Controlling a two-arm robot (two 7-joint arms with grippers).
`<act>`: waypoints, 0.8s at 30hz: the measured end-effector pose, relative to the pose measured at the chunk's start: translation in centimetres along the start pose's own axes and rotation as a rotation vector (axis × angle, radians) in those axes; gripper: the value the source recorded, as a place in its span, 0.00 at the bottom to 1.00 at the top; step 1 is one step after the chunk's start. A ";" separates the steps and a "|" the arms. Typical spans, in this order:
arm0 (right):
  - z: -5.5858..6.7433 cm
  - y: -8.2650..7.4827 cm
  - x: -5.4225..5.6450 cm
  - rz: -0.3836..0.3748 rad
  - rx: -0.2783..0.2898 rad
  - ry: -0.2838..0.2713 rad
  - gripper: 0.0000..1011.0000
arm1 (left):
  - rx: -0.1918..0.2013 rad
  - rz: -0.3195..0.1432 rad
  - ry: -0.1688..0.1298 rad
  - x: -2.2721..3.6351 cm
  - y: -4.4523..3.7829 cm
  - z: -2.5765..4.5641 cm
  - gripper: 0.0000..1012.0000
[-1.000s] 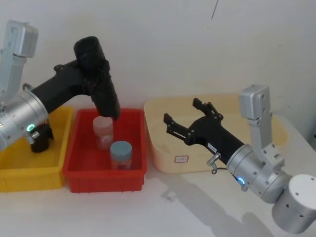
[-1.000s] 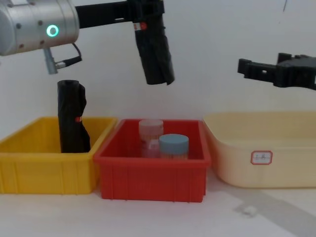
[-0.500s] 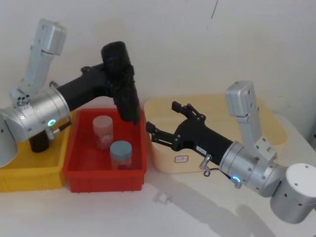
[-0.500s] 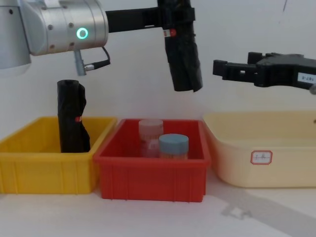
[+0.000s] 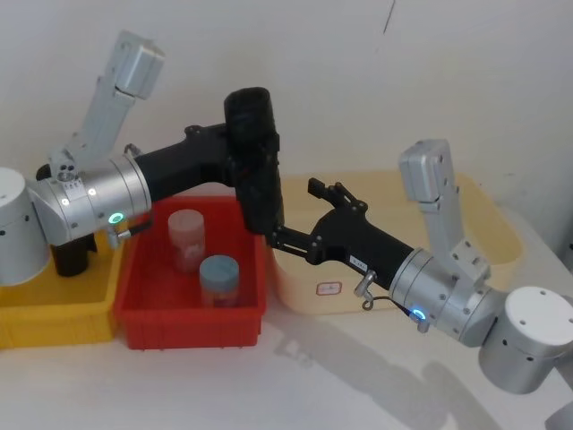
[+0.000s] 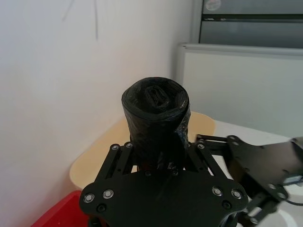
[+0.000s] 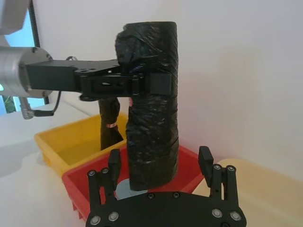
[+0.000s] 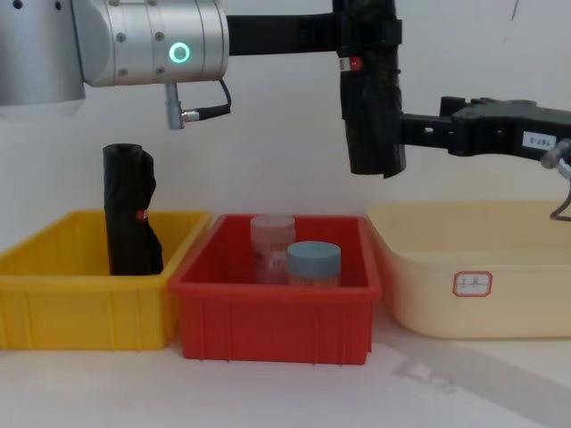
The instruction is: Pick up the garbage bag with the one hand and transfer it to the other hand.
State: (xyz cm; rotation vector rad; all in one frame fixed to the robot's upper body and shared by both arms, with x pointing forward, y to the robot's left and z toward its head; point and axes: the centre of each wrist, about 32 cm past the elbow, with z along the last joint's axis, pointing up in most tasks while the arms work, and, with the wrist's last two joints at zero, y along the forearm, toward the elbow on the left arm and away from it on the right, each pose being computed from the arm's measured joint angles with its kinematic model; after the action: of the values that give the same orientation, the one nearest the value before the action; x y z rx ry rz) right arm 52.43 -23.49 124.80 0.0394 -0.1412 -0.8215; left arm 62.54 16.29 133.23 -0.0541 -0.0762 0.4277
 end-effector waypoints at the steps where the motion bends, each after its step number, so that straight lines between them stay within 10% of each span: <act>1: 0.0 0.0 0.0 0.000 0.000 0.000 0.99 | 0.001 -0.005 -0.002 0.01 -0.06 0.08 0.37; 24: -0.2 1.0 0.6 0.001 -0.050 0.210 0.99 | 0.054 -0.126 -0.041 0.20 -1.64 0.64 0.37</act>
State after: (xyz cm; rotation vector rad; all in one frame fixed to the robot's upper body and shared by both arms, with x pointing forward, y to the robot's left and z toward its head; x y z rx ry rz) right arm 53.58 -23.20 124.77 0.0781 0.0769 -0.8141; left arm 63.34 14.91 133.99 0.0127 -0.1077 0.3049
